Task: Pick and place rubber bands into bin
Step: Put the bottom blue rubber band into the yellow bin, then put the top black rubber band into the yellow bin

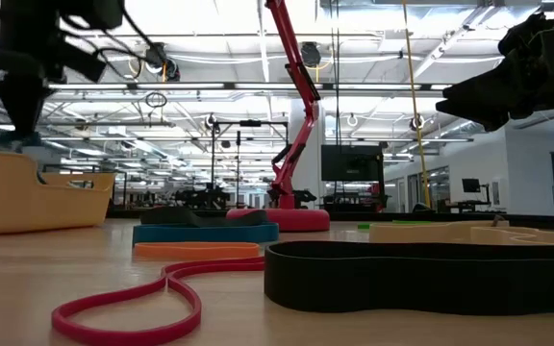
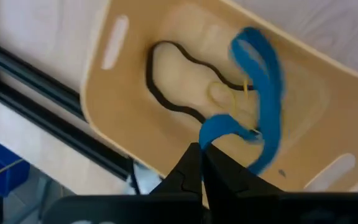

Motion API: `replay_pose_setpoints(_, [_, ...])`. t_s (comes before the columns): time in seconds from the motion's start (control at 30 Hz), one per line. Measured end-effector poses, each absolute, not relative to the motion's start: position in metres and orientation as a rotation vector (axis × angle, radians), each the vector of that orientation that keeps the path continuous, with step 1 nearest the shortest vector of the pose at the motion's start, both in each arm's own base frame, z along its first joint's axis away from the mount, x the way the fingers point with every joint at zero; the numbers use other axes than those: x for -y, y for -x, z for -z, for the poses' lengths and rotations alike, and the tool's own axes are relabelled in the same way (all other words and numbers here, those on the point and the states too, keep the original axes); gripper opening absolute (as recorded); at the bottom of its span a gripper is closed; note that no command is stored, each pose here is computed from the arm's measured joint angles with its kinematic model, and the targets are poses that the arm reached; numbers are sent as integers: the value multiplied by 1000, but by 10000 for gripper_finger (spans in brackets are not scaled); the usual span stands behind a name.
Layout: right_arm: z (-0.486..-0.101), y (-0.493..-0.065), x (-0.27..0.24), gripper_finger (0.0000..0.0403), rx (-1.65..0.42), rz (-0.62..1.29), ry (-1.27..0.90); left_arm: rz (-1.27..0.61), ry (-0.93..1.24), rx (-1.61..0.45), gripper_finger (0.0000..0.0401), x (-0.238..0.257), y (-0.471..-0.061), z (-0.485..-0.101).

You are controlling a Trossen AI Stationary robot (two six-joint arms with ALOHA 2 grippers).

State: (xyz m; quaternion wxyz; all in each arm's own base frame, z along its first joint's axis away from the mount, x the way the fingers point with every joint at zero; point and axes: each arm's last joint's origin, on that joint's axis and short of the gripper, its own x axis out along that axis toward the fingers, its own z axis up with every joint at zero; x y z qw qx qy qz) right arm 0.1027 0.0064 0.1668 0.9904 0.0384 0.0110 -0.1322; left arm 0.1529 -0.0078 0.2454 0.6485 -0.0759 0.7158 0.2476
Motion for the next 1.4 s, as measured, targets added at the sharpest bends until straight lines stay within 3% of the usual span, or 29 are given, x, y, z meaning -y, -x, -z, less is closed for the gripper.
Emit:
replay_pose_setpoints(0.17, [-167, -103, -6, 210, -22, 265, -77, -551, 200, -1617, 21, 7, -154, -227])
replay_pose_setpoints(0.47, [-167, -103, -6, 210, -22, 265, -78, -616, 120, -1570, 8, 5, -154, -220])
replay_pose_setpoints(1.1, [-167, -103, -6, 210, -22, 265, -77, -641, 98, -1477, 131, 4, -161, -220])
replay_pose_setpoints(1.4, [-167, -103, -6, 210, -22, 266, -77, -629, 230, -1361, 154, 6, -174, -234])
